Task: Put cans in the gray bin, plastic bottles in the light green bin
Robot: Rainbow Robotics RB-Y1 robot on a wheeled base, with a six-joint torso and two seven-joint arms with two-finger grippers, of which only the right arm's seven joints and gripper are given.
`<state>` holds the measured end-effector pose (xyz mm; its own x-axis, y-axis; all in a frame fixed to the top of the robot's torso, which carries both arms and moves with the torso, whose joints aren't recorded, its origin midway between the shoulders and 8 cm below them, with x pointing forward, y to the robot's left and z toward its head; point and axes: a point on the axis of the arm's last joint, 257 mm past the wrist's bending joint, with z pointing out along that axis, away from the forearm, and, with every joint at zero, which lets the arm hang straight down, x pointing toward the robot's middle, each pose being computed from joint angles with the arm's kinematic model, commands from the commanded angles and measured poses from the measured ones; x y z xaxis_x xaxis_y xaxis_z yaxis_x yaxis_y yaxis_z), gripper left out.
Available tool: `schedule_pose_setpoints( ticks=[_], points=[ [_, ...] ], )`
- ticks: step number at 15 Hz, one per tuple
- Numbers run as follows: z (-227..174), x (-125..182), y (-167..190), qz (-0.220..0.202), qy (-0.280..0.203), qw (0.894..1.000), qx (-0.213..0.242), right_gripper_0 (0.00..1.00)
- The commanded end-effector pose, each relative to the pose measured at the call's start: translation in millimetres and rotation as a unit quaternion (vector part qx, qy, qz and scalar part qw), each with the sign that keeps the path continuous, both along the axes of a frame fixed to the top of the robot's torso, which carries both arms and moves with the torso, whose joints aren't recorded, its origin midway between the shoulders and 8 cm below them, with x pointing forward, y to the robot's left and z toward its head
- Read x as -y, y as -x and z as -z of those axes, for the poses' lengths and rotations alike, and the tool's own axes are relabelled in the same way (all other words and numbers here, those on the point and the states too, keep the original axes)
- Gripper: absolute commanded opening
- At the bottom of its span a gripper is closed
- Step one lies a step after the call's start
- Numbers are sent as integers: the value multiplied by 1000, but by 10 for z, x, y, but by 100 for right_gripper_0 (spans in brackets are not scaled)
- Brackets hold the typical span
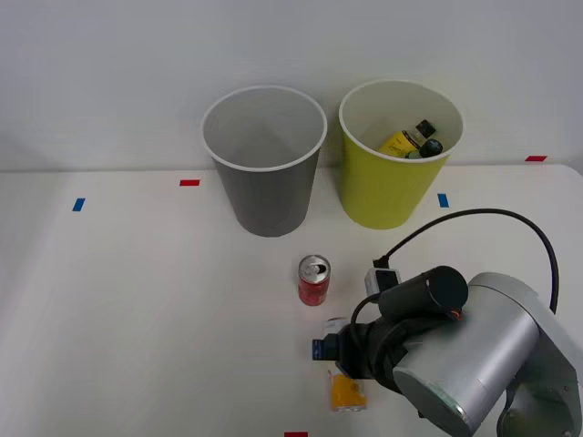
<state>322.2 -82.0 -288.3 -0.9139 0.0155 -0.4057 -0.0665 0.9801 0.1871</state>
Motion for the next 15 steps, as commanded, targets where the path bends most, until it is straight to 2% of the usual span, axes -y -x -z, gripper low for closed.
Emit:
schedule_pose_setpoints(
  ticks=[1, 6, 10, 15],
  points=[
    [52, 7, 54, -4, 6, 1000, -7, 100],
    [83, -97, 107, -16, 12, 1000, -4, 100],
    [182, -7, 34, -18, 53, 998, 11, 100],
    [246, 87, 55, -22, 72, 997, 9, 100]
  ],
)
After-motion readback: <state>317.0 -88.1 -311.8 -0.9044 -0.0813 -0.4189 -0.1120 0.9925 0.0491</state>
